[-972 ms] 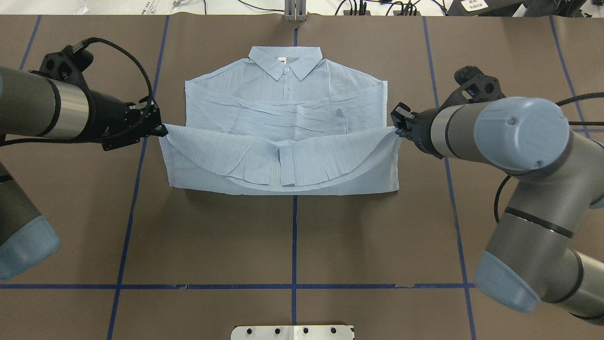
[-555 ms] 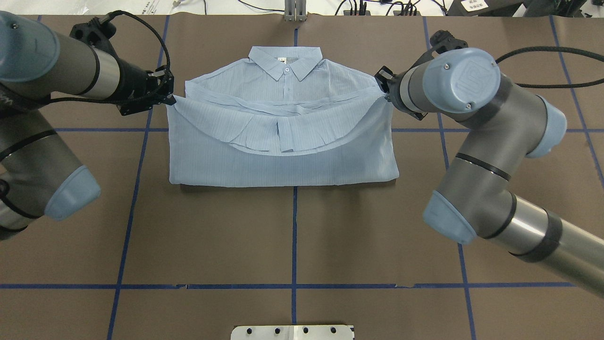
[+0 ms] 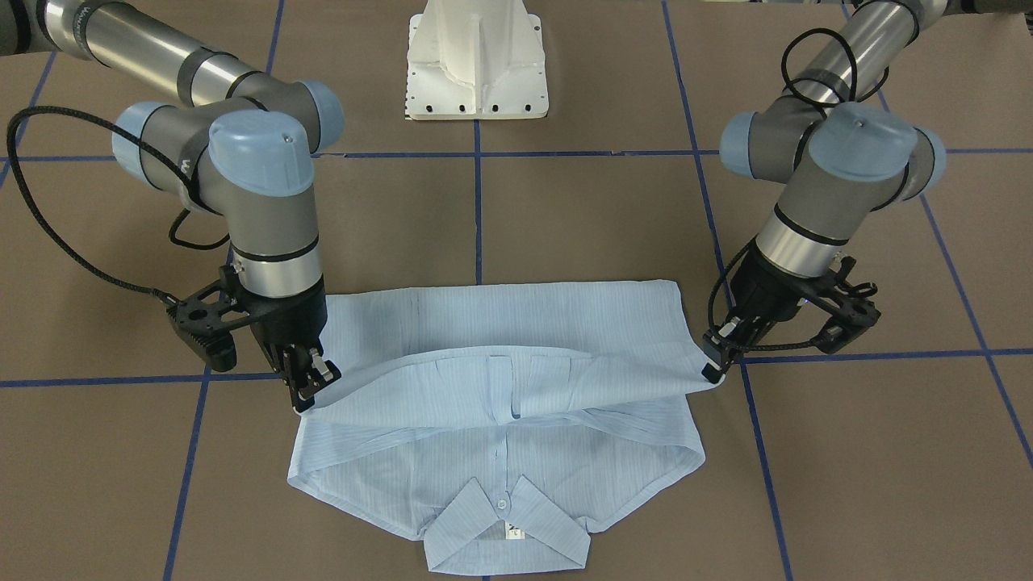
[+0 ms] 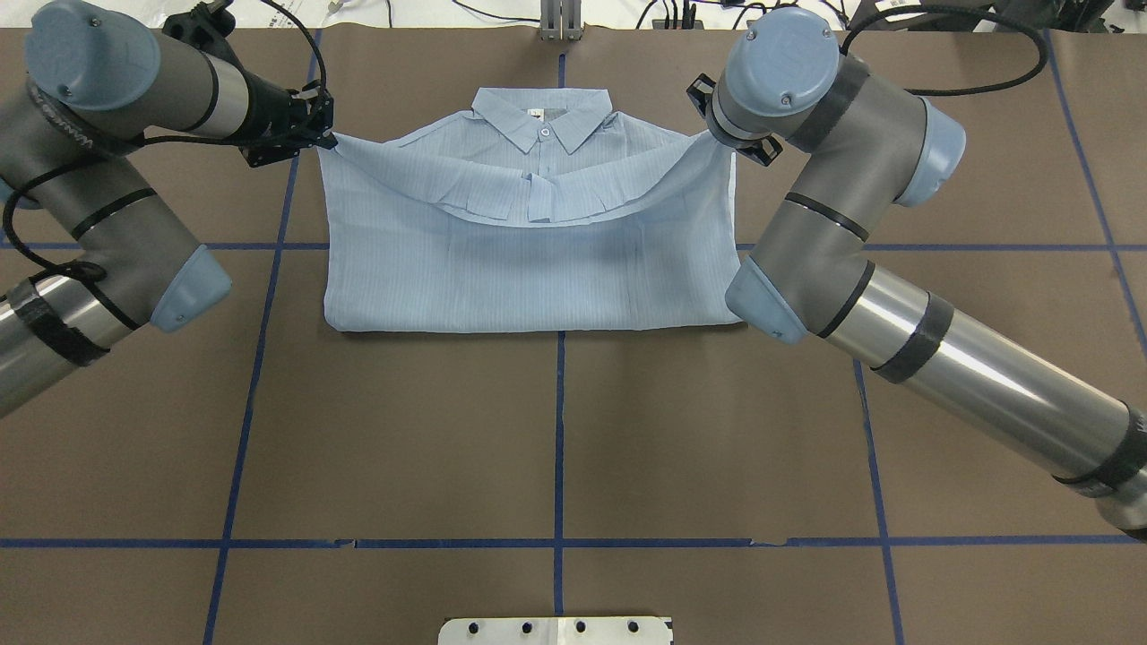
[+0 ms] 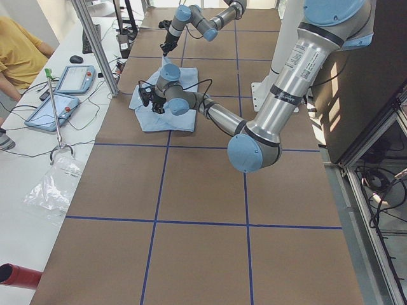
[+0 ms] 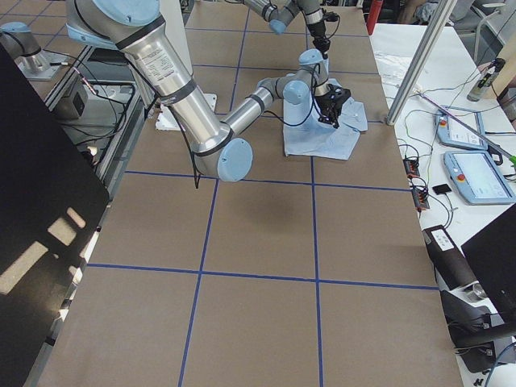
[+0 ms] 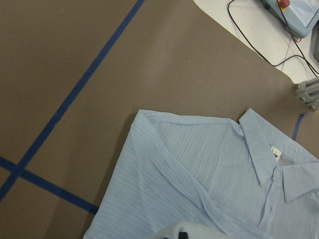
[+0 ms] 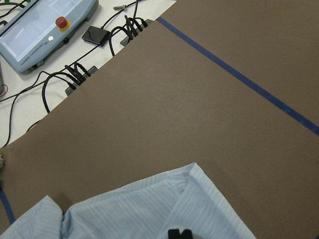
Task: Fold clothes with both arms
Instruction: 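Lift the hem and fold it toward the collar with both grippers, then release the hem near the collar with both grippers, then move the right gripper to the folded edge nearest it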
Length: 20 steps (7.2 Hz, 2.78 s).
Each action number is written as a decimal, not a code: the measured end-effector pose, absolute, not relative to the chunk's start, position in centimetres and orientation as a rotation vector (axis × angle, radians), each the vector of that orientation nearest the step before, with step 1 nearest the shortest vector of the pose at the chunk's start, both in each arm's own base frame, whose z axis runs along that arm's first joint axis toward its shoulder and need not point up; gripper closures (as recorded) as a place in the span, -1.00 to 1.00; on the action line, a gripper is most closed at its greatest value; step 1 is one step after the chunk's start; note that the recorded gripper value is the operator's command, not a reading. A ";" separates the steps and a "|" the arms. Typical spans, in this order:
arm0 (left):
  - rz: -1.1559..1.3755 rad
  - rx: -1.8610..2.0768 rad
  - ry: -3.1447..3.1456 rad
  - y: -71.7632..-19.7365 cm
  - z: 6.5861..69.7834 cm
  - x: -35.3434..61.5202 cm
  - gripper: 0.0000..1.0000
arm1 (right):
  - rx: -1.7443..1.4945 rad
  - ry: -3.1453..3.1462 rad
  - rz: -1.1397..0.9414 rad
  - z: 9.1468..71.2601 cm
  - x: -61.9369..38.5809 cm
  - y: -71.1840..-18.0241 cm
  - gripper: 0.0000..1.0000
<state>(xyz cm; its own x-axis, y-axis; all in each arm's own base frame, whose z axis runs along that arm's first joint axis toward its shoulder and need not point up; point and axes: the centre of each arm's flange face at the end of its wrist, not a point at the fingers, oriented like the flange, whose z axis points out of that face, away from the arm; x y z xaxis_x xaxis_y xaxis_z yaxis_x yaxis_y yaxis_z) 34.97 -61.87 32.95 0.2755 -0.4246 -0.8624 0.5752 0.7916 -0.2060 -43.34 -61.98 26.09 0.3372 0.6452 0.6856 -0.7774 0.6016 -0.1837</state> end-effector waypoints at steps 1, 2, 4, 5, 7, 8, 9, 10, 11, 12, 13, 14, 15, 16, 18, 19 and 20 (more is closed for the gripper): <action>-0.692 0.170 1.094 -64.0 33.5 35.7 1.00 | 0.186 -0.792 0.945 27.0 -43.8 -63.9 1.00; -0.710 0.192 1.087 -66.0 34.0 36.6 1.00 | 0.185 -0.781 0.956 27.2 -44.1 -65.4 1.00; -0.720 0.211 1.085 -67.7 35.3 37.6 1.00 | 0.178 -0.755 0.963 27.7 -45.2 -67.1 1.00; -0.720 0.214 1.083 -67.9 35.8 38.0 1.00 | 0.177 -0.754 0.963 28.3 -45.7 -67.6 1.00; -0.718 0.215 1.082 -67.9 36.3 38.5 0.56 | 0.179 -0.763 0.961 29.1 -46.1 -67.9 0.53; -0.716 0.214 1.082 -67.9 36.5 38.7 0.47 | 0.179 -0.764 0.959 29.1 -46.2 -68.0 -0.84; -0.716 0.215 1.083 -67.9 36.5 38.7 0.39 | 0.179 -0.767 0.956 29.1 -46.4 -67.9 -1.00; -0.714 0.216 1.088 -67.8 36.4 38.7 0.39 | 0.177 -0.768 0.951 29.0 -46.7 -67.6 -1.00; -0.712 0.221 1.096 -67.8 36.3 38.6 0.39 | 0.178 -0.775 0.944 29.1 -46.6 -67.1 -1.00; -0.710 0.225 1.107 -67.7 35.9 38.4 0.39 | 0.182 -0.793 0.927 29.3 -46.2 -65.7 -1.00; -0.707 0.228 1.117 -67.6 35.4 38.2 0.39 | 0.181 -0.819 0.895 29.9 -46.1 -62.8 -1.00; -0.706 0.229 1.123 -67.5 35.2 38.1 0.39 | 0.174 -0.837 0.863 31.1 -45.9 -59.6 -1.00; -0.706 0.230 1.124 -67.5 35.2 38.0 0.39 | 0.164 -0.848 0.833 32.6 -45.4 -56.1 -1.00; -0.706 0.231 1.126 -67.4 35.1 37.9 0.39 | 0.153 -0.850 0.807 33.9 -45.3 -53.2 -1.00; -0.704 0.236 1.130 -67.1 34.9 37.5 0.39 | 0.137 -0.831 0.767 35.8 -46.2 -50.1 -1.00; -0.703 0.238 1.130 -67.0 35.0 37.4 0.39 | 0.134 -0.825 0.757 36.2 -46.6 -49.7 -0.89; -0.701 0.240 1.131 -66.8 34.9 37.3 0.40 | 0.132 -0.826 0.754 36.1 -46.9 -49.5 -0.56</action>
